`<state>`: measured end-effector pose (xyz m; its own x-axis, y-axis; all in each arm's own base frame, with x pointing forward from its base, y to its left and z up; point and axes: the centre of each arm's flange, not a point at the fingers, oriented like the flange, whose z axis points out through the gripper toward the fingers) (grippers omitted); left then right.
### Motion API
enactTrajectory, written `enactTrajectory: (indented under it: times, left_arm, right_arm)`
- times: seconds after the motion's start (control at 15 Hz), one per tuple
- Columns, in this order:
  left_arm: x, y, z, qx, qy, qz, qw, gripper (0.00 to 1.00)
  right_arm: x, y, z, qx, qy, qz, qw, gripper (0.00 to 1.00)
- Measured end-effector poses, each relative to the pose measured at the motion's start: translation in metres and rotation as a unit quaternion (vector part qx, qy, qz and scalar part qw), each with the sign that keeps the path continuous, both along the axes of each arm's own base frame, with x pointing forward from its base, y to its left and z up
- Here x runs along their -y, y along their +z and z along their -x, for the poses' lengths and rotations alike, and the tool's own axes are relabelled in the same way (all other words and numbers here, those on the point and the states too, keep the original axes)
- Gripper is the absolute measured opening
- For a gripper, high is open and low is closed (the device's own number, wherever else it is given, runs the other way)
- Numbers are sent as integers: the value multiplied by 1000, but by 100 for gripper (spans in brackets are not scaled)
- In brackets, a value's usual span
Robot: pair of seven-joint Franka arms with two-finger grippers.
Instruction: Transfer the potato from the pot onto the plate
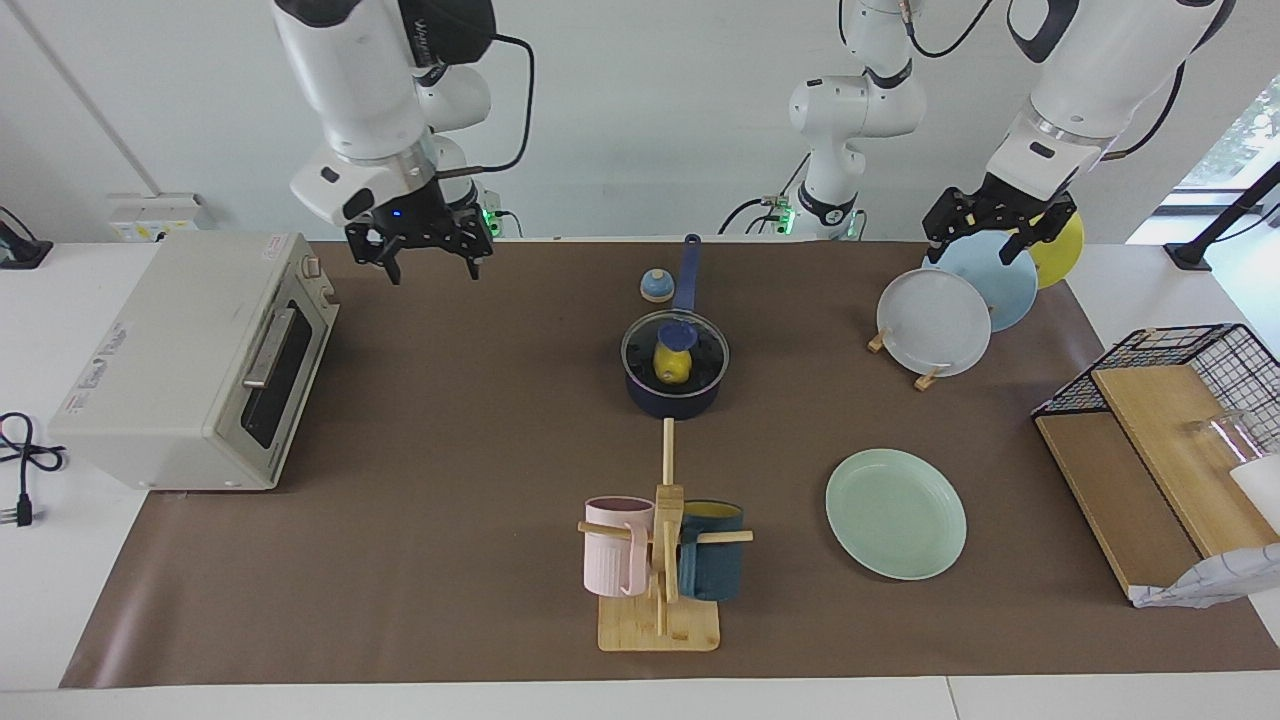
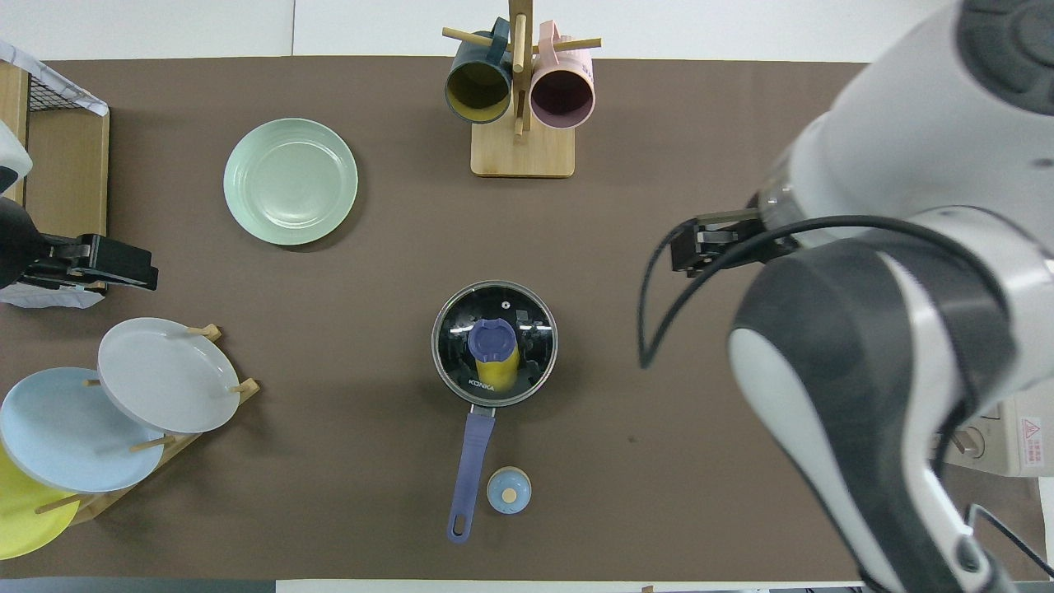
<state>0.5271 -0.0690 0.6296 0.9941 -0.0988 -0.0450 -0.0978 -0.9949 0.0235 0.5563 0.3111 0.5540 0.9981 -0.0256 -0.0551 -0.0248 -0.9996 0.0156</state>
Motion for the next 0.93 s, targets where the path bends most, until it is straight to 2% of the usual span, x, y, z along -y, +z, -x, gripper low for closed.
enactTrajectory:
  times: [0.2, 0.33, 0.67, 0.93]
  left_arm:
    - [0, 0, 0, 0, 0, 0, 1000, 100]
    - [0, 0, 0, 0, 0, 0, 1000, 100]
    - [0, 0, 0, 0, 0, 0, 1000, 100]
    - [0, 0, 0, 0, 0, 0, 1000, 100]
  right_arm:
    - [-72, -12, 13, 34, -19, -21, 999, 100]
    - [-99, -24, 23, 44, -17, -30, 998, 100]
    - [-135, -91, 43, 38, -12, -27, 999, 100]
    - [-133, -114, 46, 34, -14, -21, 999, 100]
